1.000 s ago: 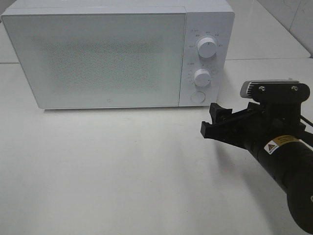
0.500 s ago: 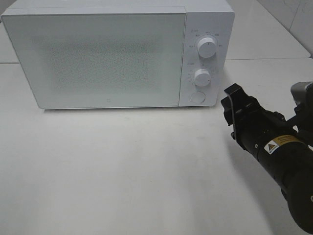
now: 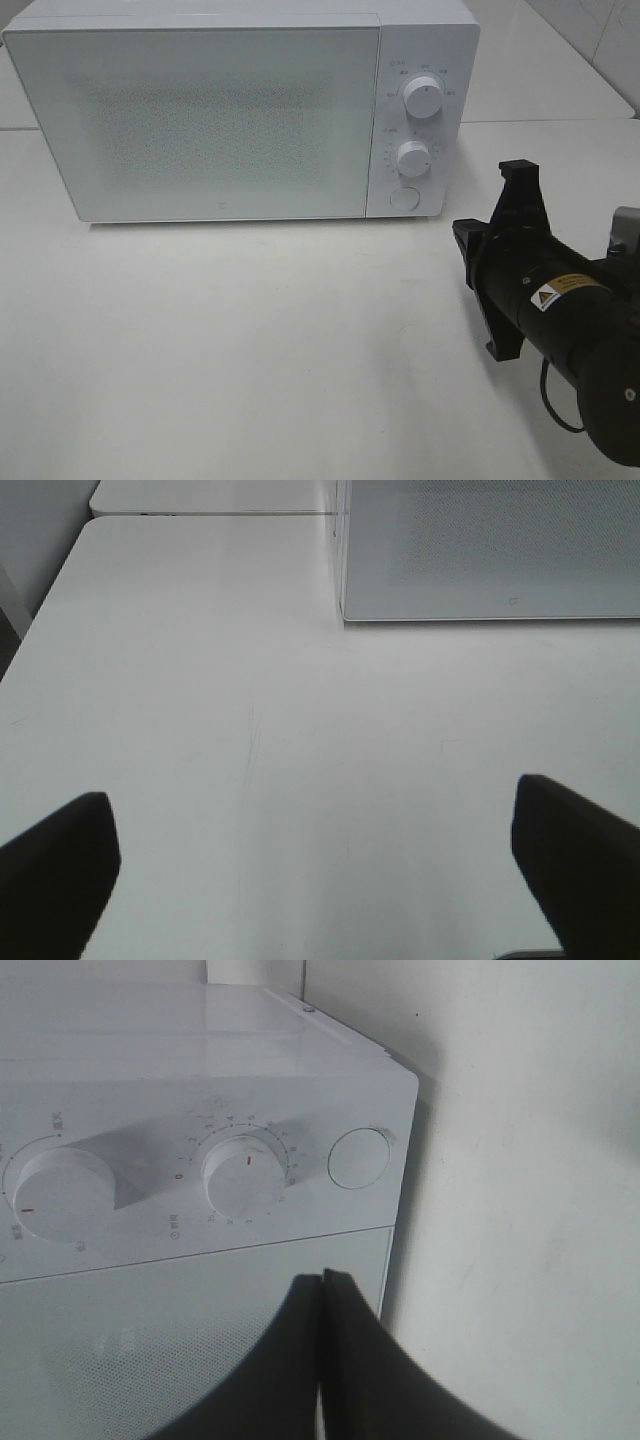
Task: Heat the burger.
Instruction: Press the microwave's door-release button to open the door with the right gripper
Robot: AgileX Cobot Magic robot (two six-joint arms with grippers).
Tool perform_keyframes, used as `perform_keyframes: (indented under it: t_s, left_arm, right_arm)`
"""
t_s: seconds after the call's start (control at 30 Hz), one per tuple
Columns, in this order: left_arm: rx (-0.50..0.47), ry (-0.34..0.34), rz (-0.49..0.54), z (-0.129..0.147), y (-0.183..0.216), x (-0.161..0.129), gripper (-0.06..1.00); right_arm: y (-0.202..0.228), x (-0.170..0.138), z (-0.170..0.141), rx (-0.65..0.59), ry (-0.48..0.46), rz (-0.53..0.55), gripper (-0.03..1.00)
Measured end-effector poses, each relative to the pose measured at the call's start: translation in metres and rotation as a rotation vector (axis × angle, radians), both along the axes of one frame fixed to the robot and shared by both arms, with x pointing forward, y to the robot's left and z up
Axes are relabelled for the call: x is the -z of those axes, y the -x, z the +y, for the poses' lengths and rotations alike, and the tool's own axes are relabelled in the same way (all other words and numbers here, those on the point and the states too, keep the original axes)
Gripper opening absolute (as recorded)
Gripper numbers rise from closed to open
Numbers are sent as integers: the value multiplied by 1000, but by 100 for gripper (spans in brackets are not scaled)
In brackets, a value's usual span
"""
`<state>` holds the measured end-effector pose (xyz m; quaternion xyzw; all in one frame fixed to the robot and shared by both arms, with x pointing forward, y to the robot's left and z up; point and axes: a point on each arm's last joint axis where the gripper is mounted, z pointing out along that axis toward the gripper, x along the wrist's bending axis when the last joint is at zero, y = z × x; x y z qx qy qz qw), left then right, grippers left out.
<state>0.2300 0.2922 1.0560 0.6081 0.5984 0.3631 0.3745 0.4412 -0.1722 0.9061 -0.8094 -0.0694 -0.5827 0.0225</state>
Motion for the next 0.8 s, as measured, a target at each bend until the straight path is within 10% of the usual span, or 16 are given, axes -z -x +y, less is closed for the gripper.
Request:
perform_keyframes:
  t_s: [0.8]
  left_arm:
    - [0,0,0,0,0,0,99]
  right_arm:
    - [-55,25,32,93,-31,39,1]
